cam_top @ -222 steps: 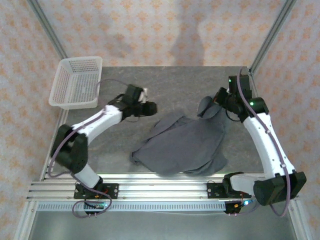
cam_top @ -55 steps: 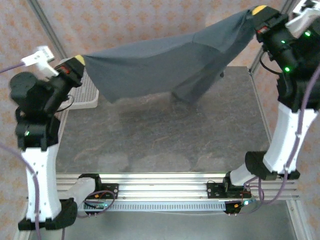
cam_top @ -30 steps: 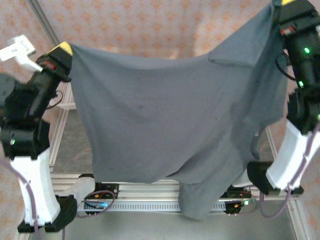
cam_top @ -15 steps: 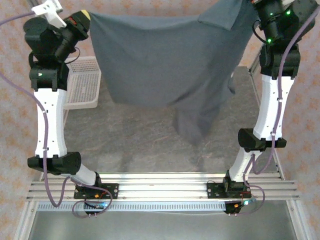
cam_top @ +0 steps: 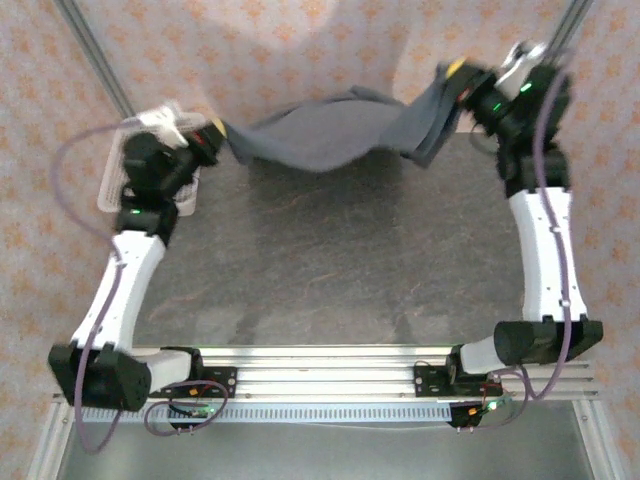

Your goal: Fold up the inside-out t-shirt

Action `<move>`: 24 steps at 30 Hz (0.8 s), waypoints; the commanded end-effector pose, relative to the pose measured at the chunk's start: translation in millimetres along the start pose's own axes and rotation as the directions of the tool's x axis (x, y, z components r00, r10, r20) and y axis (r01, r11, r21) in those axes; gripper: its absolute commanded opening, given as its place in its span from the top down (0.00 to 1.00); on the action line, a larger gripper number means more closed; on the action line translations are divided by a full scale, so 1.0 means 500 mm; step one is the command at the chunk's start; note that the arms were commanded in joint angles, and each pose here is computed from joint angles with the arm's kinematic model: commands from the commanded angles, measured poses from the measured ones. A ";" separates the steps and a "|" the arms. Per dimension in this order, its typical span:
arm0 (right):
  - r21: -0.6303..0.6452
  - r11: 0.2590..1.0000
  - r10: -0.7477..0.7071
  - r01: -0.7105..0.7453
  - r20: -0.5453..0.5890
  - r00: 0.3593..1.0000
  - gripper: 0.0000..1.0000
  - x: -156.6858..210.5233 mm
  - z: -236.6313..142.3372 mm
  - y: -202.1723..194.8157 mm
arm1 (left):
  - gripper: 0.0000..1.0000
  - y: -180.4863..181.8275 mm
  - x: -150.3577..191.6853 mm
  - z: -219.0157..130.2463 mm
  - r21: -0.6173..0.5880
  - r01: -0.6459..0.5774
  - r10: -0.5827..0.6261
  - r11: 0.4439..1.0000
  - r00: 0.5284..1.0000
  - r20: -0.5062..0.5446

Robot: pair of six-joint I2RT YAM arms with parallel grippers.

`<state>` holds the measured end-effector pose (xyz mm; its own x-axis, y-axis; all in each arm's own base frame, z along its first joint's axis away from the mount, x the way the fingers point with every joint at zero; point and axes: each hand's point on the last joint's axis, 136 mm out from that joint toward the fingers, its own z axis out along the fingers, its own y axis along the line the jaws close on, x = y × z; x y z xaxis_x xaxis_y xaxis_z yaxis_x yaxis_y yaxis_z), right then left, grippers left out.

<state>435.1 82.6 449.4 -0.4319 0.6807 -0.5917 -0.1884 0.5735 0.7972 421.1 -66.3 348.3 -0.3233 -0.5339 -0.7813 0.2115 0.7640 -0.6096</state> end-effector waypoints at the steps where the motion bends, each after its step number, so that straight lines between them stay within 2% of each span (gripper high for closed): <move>1: 0.144 0.987 0.096 -0.074 -0.156 0.983 1.00 0.166 0.052 -0.215 | 1.00 0.079 0.125 0.045 0.009 0.112 -0.111 0.994 0.992 -0.051; 3: 0.261 0.963 0.127 -0.070 -0.206 0.970 1.00 0.237 0.048 -0.317 | 1.00 0.120 0.197 0.063 -0.019 0.175 -0.176 0.984 0.979 -0.102; 6: 0.340 0.937 0.173 -0.075 -0.269 0.948 1.00 0.309 0.045 -0.401 | 1.00 0.159 0.289 0.078 -0.089 0.181 -0.195 0.979 0.964 -0.179; 9: 0.383 0.918 0.222 -0.104 -0.277 0.935 1.00 0.345 0.038 -0.442 | 1.00 0.202 0.348 0.080 -0.179 0.183 -0.221 0.967 0.950 -0.219; 12: 0.447 0.885 0.253 -0.132 -0.222 0.942 1.00 0.351 0.015 -0.470 | 1.00 0.235 0.386 0.070 -0.239 0.193 -0.251 0.952 0.938 -0.240; 16: 0.592 0.791 0.285 -0.154 -0.135 0.949 1.00 0.342 -0.059 -0.489 | 1.00 0.257 0.411 0.031 -0.301 0.183 -0.262 0.936 0.933 -0.248; 19: 0.664 0.723 0.291 -0.190 -0.043 0.956 1.00 0.334 -0.138 -0.483 | 1.00 0.244 0.402 -0.020 -0.312 0.162 -0.240 0.936 0.942 -0.233; 24: 0.735 0.642 0.201 -0.218 0.113 0.973 1.00 0.339 -0.290 -0.494 | 1.00 0.244 0.399 -0.139 -0.386 0.073 -0.167 0.920 0.962 -0.216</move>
<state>322.3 23.6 193.5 -0.4545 0.7968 -0.3982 0.4608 0.5928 0.6605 342.6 -71.7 131.3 -0.5580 -0.5943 -0.5791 -0.1294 0.7517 -0.6467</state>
